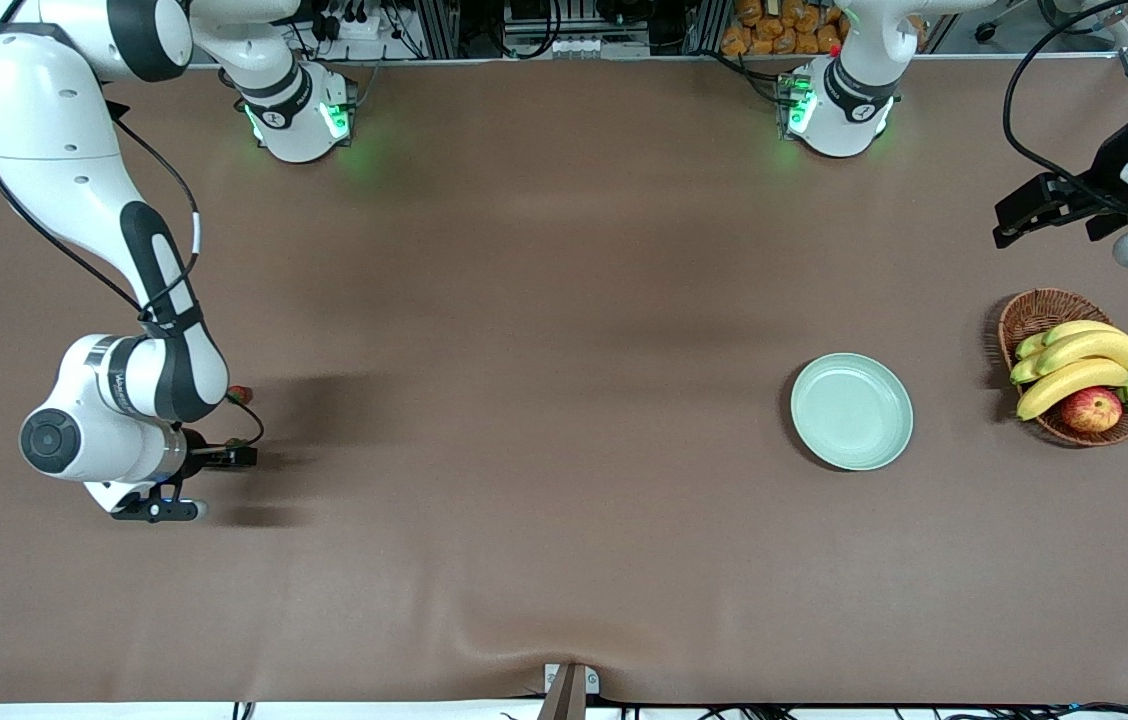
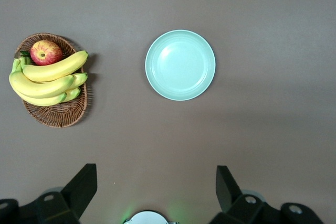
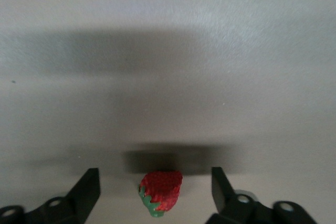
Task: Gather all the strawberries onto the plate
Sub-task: 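Reach the right gripper to a strawberry and grasp it, then set the strawberry mid-table with the right gripper while the left gripper approaches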
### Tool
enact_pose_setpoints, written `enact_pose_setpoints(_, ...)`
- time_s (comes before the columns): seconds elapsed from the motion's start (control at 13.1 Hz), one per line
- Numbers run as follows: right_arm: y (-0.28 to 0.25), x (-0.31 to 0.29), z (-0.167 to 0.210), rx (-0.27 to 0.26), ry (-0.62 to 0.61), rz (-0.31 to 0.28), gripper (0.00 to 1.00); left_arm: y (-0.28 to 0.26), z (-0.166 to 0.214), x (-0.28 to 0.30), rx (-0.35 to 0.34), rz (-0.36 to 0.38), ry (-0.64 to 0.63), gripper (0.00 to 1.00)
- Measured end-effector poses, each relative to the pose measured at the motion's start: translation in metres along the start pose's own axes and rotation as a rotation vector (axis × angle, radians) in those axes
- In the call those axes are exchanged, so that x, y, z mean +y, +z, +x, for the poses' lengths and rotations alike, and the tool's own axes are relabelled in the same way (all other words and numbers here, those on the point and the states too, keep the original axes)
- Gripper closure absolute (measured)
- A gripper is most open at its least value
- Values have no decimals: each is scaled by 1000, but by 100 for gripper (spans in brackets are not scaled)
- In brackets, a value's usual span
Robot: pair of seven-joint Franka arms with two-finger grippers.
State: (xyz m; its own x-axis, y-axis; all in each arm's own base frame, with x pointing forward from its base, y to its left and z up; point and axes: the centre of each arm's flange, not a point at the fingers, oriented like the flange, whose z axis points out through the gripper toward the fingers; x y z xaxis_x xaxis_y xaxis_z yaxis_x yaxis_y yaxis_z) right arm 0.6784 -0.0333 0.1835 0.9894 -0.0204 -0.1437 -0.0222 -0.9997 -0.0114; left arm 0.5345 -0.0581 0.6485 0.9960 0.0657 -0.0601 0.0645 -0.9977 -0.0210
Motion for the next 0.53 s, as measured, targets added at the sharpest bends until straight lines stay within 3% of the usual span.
enact_pose_setpoints(0.08,4,0,-2,-10,0,0,10,-2,-2,-1,-2,1,-1,0)
enact_pose_setpoints(0.15,7,0,-4,-18,0,1,19,-3,-4,-2,-3,1,-3,0)
enact_pose_setpoints(0.46,9,-2,-5,-25,-3,1,66,-4,-3,-13,-6,1,-24,0)
enact_pose_setpoints(0.53,8,-3,-4,-24,-4,1,66,-3,-3,-14,-6,0,-26,0)
